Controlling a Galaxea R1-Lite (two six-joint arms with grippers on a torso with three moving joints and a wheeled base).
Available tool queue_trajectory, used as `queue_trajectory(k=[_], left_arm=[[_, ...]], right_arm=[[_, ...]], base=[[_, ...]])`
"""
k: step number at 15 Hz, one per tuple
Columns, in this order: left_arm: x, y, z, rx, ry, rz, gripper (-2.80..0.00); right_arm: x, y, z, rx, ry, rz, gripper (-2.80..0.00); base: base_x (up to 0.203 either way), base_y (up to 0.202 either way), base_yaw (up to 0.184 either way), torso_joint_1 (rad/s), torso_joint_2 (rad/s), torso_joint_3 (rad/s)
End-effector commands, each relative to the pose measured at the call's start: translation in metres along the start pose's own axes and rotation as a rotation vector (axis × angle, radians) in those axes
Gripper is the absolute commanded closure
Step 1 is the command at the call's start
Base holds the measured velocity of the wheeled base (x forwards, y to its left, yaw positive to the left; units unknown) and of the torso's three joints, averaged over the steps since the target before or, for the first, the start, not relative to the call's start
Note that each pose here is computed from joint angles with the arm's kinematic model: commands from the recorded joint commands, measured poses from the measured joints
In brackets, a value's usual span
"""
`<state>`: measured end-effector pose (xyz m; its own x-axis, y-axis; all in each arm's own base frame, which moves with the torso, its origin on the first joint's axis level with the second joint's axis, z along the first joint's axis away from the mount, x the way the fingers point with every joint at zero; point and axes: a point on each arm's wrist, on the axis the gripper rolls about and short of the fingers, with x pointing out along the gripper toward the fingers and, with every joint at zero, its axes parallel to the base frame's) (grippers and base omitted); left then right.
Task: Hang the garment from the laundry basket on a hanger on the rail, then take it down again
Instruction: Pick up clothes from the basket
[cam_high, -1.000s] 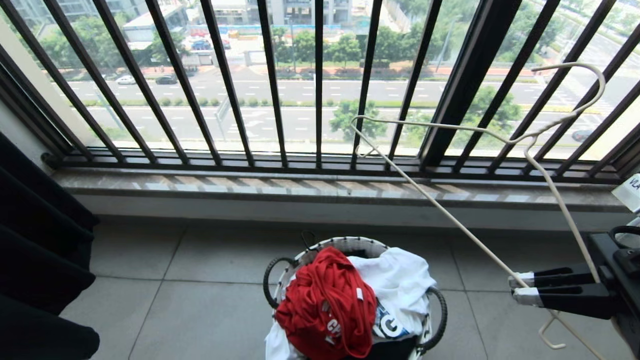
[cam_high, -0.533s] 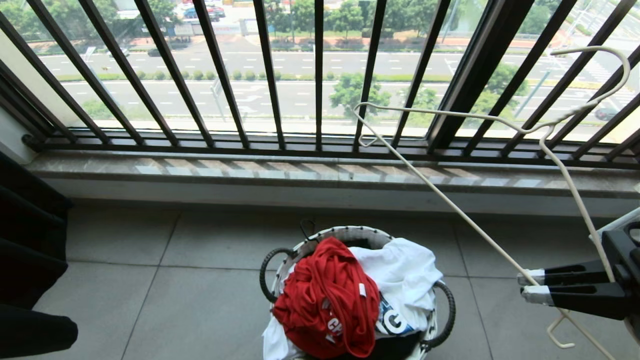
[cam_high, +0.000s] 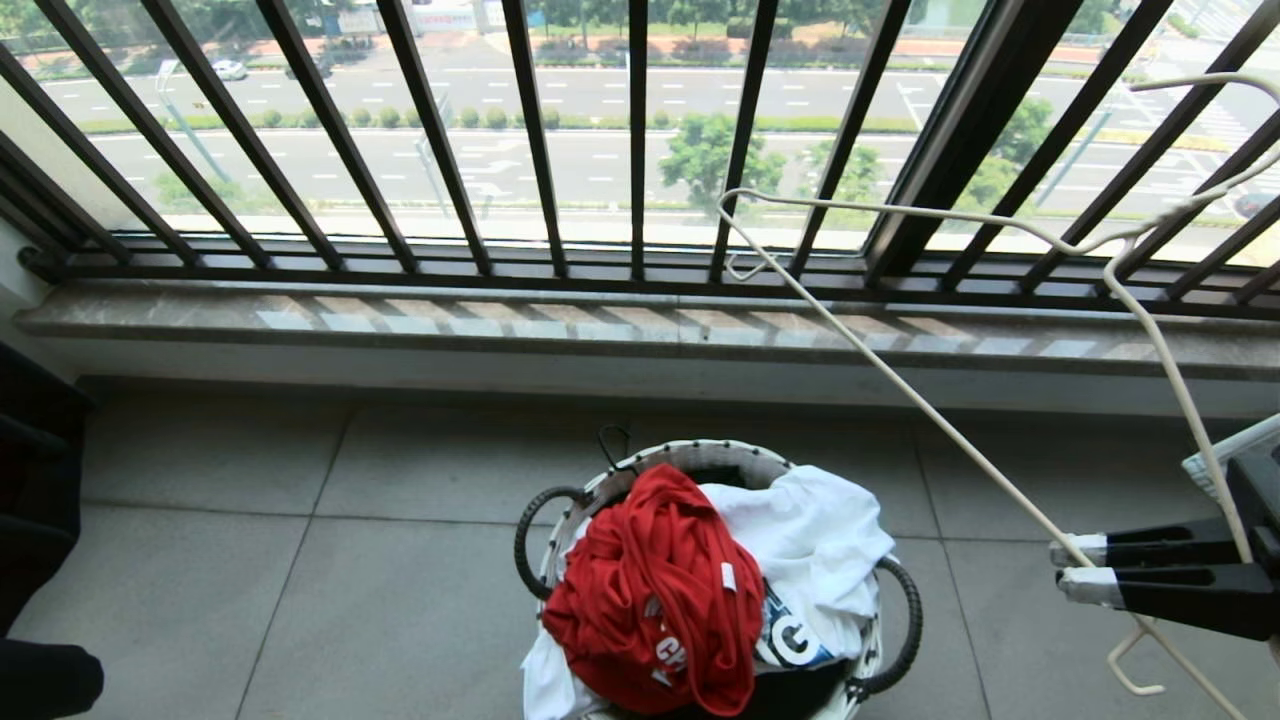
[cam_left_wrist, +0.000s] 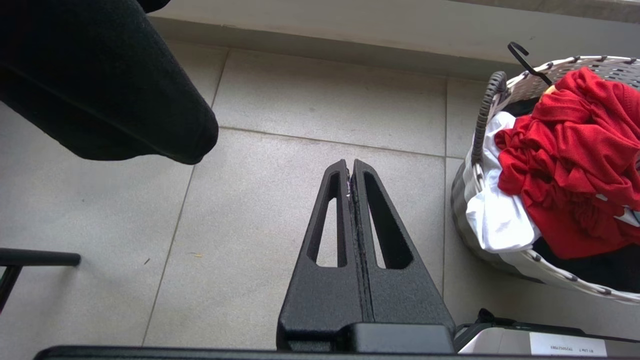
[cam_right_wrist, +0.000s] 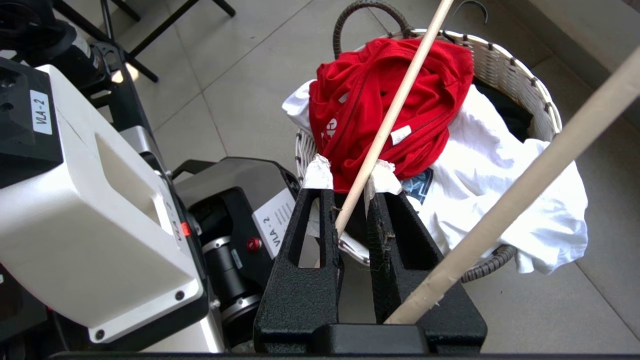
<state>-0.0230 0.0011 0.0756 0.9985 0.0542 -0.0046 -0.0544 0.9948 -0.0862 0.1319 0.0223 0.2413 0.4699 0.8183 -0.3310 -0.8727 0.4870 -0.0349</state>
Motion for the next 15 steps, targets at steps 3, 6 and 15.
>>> queue_trajectory(k=[3,6,15], left_arm=[[0.0,0.0,0.0,0.001,0.001,0.001,0.0],[0.0,0.0,0.0,-0.001,0.001,0.001,0.0],[-0.004,-0.003,0.036,0.042,-0.022,-0.005,0.0]], right_arm=[[-0.003,0.002,0.003,0.005,-0.012,-0.004,0.0],[-0.004,0.004,0.003,0.005,-0.015,-0.004,0.0],[-0.008,0.009,0.007,-0.02,-0.031,-0.013,0.0]], base=[[0.0,0.0,0.0,0.0,0.0,0.0],[0.0,0.0,0.0,0.0,0.0,0.0],[0.0,0.0,0.0,0.0,0.0,0.0]])
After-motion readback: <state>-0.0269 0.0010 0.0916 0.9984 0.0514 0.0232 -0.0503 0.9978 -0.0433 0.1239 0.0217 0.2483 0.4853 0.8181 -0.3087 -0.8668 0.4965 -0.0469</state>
